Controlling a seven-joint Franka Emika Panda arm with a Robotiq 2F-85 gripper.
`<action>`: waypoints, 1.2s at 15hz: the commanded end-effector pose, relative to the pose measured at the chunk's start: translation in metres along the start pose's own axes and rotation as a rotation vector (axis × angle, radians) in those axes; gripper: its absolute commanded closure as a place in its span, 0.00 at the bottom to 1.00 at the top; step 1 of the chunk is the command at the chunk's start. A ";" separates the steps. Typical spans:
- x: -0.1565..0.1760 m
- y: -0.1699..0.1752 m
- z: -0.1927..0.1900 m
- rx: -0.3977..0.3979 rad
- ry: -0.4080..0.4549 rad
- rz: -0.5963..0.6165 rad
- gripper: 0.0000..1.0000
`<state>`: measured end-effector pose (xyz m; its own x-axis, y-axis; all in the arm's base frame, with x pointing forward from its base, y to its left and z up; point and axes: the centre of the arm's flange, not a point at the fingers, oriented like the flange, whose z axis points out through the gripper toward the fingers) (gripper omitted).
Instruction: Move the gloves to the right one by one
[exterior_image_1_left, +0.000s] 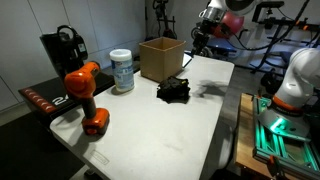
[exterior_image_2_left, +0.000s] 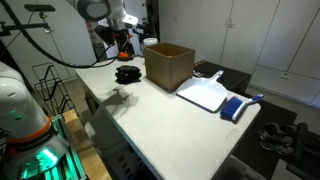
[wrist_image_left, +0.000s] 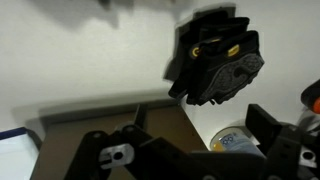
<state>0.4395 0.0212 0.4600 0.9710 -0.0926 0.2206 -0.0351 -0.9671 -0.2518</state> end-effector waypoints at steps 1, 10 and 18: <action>0.023 0.009 0.032 0.183 -0.070 0.036 0.00; 0.041 0.013 0.107 0.214 -0.241 0.072 0.00; 0.048 0.001 0.137 0.213 -0.307 0.074 0.21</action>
<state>0.5099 0.0458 0.3472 0.9965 -0.0546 -0.0635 -0.0777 -0.8863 -0.4565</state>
